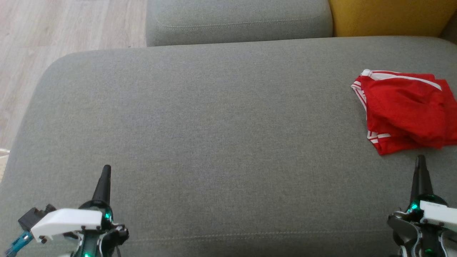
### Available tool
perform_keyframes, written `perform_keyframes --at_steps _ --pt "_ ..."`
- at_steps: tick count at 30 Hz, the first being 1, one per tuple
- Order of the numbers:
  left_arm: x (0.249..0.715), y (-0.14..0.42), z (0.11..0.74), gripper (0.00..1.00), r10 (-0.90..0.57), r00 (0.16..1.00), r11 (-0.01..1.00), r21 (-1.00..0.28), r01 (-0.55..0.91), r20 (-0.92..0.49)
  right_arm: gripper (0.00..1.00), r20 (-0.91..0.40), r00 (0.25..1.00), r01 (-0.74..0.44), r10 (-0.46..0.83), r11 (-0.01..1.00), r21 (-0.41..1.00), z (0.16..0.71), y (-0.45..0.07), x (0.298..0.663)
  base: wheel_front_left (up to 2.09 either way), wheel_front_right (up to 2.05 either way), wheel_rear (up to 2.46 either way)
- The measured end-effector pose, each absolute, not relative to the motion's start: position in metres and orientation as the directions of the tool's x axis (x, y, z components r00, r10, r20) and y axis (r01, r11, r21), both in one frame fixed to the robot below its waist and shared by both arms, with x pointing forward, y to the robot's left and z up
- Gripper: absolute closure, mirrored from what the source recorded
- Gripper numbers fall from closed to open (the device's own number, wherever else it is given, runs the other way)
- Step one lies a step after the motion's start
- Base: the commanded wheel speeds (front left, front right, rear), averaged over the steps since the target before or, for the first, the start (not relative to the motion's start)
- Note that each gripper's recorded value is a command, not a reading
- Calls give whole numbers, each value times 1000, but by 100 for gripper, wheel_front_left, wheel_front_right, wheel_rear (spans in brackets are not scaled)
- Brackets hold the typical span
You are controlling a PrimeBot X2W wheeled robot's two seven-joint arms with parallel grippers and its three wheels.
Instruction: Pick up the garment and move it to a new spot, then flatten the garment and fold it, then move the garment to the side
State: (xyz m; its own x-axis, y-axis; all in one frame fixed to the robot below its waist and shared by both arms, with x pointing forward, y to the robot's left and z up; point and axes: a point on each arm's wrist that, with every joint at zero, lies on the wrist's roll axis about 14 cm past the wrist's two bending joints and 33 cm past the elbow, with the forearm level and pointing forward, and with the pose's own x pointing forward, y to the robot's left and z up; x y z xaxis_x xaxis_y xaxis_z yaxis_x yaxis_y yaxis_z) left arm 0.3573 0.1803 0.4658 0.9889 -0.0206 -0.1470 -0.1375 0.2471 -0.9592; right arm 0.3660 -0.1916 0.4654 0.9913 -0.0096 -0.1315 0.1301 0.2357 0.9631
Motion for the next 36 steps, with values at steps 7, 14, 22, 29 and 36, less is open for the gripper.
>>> perform_keyframes --at_steps 7,14,22,29,36 --pt "363 180 469 100 -32 991 165 -978 -126 -133 100 -117 993 118 -16 157 981 470 -195 370 0 0 0" --pt "367 184 471 100 -27 992 81 -989 -120 -123 100 -108 994 110 -24 77 991 473 -200 372 0 0 0" --pt "373 187 476 100 -24 995 -7 -995 -96 -96 100 -98 995 98 -31 -17 995 475 -205 372 0 0 0" --pt "374 187 477 100 -26 995 -9 -996 -94 -94 100 -98 995 97 -33 -19 995 475 -206 372 0 0 0" --pt "374 188 477 100 -24 995 -10 -996 -94 -94 100 -98 995 97 -33 -19 995 475 -206 372 0 0 0"
